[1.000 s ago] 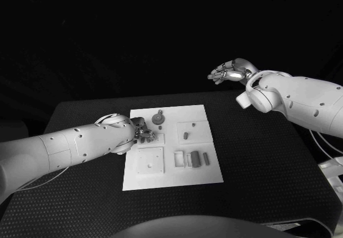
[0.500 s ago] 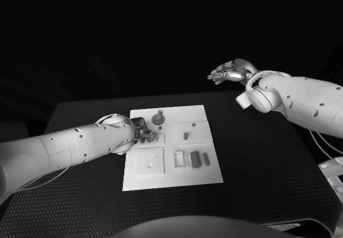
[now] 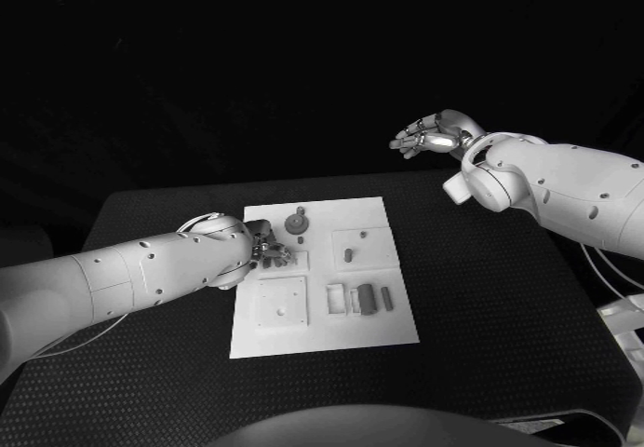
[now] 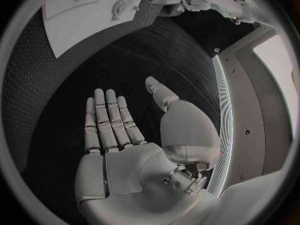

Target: Assemble the parts on the task board

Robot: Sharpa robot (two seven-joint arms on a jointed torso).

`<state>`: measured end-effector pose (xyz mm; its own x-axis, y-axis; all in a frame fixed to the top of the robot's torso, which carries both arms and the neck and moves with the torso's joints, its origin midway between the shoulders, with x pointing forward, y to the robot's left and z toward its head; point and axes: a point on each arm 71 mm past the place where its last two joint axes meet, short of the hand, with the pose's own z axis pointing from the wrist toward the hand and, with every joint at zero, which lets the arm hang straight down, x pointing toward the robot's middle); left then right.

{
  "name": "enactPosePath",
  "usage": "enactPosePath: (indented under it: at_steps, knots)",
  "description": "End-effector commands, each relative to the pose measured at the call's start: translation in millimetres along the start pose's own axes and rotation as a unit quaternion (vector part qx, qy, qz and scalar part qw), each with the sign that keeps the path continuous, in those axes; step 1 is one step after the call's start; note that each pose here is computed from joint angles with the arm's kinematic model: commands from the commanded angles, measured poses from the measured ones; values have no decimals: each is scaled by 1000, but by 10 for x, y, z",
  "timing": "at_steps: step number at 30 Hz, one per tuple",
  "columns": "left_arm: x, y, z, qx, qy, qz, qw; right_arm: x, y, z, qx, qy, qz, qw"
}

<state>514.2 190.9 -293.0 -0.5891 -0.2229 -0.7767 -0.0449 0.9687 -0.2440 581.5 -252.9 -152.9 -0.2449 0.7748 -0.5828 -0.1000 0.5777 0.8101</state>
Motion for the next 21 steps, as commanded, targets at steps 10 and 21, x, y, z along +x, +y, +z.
enactPosePath:
  at_steps: [10,21]
  knots:
    - [36,43,8,-5,7,20,1000,10,3,1,-4,6,1,1000]
    - [56,26,7,-2,18,6,1000,18,8,4,-5,7,1,1000]
